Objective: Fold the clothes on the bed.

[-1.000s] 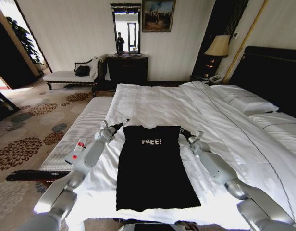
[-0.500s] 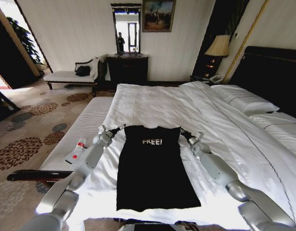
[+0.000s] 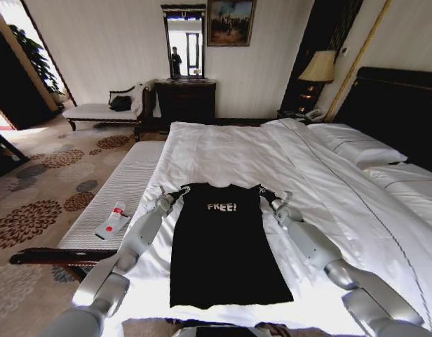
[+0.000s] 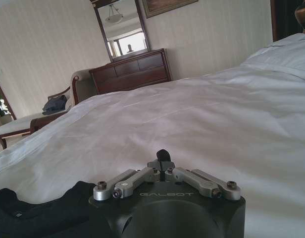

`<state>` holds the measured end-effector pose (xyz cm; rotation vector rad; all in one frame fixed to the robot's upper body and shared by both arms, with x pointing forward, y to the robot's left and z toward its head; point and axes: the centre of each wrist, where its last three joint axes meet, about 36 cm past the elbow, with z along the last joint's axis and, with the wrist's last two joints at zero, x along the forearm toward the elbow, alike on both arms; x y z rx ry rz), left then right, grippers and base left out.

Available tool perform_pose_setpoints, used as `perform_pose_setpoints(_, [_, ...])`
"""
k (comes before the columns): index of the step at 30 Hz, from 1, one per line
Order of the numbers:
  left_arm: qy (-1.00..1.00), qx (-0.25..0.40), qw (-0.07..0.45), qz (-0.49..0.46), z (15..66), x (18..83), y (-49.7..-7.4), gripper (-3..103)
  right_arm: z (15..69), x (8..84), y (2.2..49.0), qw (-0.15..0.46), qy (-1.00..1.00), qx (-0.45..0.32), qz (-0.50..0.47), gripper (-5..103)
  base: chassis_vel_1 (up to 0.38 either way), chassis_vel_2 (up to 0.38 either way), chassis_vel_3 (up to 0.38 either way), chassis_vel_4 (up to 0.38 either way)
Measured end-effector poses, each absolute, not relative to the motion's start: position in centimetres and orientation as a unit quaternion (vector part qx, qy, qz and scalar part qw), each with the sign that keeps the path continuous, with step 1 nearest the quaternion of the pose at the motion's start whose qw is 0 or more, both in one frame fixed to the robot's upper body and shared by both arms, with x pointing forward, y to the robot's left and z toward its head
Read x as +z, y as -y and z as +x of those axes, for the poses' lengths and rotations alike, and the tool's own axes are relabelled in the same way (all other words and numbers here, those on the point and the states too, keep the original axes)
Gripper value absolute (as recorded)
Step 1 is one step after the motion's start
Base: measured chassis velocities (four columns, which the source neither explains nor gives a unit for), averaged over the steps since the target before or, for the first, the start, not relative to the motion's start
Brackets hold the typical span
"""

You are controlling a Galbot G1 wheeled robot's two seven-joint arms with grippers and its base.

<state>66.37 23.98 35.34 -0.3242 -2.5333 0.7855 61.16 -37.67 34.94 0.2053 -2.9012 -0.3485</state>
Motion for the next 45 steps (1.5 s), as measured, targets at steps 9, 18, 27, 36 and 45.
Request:
perform_pose_setpoints(9, [0.924, 0.289, 0.227, -0.101, 66.7, 35.0, -24.9, 65, 61.4, 34.7, 36.7, 0.107, 0.984, -0.119, 0.080, 0, 0.000, 0.000, 0.000, 0.000])
perform_pose_setpoints(18, [0.924, 0.293, 0.223, -0.100, 66.8, 35.0, -25.3, 38, 61.7, 34.9, 36.4, 0.107, 0.984, -0.116, 0.084, 0, 0.000, 0.000, 0.000, 0.000])
perform_pose_setpoints(27, [0.925, 0.292, 0.222, -0.097, 66.8, 34.9, -26.0, 2, 61.7, 34.8, 36.0, 0.107, 0.983, -0.117, 0.087, 0, 0.000, 0.000, 0.000, 0.000])
perform_pose_setpoints(36, [0.930, 0.291, 0.206, -0.093, 66.7, 36.1, -28.0, 0, 61.6, 35.1, 36.0, 0.099, 0.985, -0.117, 0.085, 0, 0.000, 0.000, 0.000, 0.000])
perform_pose_setpoints(45, [0.937, 0.299, 0.145, -0.110, 67.8, 42.2, -30.6, 0, 62.6, 38.8, 36.0, 0.061, 0.987, -0.128, 0.079, 0, 0.000, 0.000, 0.000, 0.000])
